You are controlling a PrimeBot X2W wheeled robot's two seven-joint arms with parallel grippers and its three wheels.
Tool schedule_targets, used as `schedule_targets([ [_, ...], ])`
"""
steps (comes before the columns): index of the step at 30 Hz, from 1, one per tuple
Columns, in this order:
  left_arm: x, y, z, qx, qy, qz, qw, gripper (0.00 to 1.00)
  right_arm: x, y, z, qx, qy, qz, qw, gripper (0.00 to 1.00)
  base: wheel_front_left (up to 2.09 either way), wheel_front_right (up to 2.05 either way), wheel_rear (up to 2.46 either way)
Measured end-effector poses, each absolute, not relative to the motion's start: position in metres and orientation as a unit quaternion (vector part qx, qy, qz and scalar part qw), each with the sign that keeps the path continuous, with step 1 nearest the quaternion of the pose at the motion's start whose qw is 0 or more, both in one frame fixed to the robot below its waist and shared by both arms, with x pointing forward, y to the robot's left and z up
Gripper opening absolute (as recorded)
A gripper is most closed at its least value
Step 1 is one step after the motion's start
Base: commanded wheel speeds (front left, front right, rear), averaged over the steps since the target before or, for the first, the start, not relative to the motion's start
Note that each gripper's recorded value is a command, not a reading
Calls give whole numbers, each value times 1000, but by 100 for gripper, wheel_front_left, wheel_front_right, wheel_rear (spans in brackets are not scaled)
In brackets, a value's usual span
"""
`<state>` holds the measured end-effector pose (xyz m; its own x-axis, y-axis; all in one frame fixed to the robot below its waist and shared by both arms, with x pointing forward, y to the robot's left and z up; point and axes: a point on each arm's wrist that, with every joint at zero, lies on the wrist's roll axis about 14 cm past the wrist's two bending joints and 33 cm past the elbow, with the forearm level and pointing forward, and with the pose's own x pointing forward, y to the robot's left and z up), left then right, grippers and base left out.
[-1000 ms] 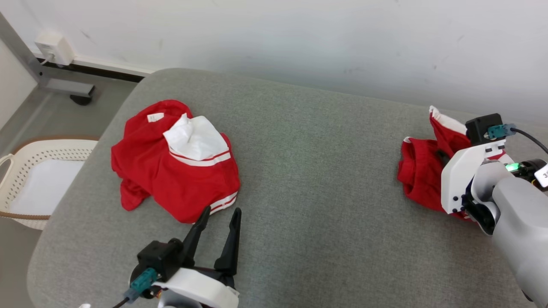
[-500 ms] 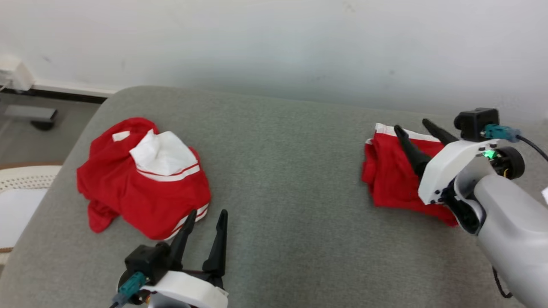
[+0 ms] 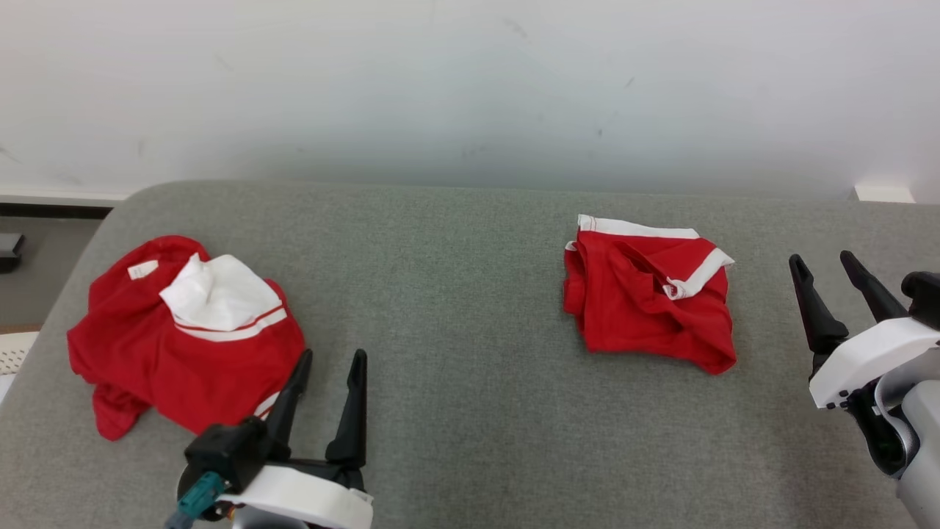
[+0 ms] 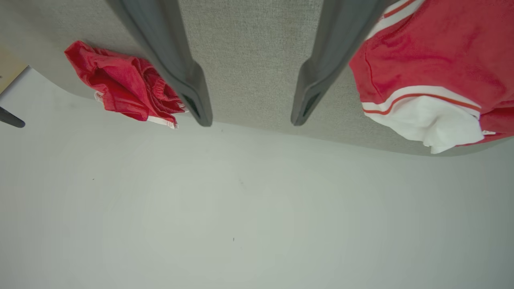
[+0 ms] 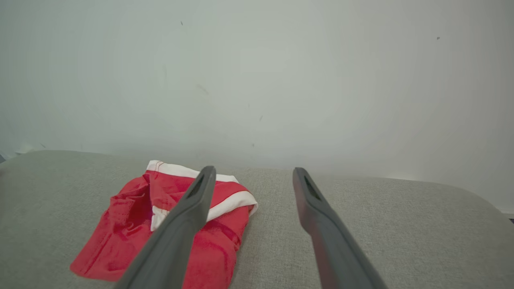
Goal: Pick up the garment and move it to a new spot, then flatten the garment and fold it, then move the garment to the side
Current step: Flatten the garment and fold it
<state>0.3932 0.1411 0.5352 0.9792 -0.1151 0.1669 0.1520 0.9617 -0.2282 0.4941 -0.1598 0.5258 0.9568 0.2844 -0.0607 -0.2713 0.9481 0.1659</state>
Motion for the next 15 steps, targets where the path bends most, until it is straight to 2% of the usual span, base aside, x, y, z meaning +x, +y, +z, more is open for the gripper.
schedule_targets([
  [7,394,146,527,-119,-65,-62,989,100,496,-150,497,85,67,139,984,100,0,0,0],
  [8,394,149,526,-119,-65,-58,989,100,497,-147,491,81,75,141,984,53,0,0,0],
  [9,394,152,525,-118,-64,-53,990,100,497,-143,482,77,89,144,983,11,0,0,0],
  [10,393,156,524,-117,-63,-48,990,100,497,-139,472,72,108,146,981,0,0,0,0],
  [15,391,173,518,-113,-55,-22,992,100,502,-120,436,53,180,161,969,0,0,0,0],
])
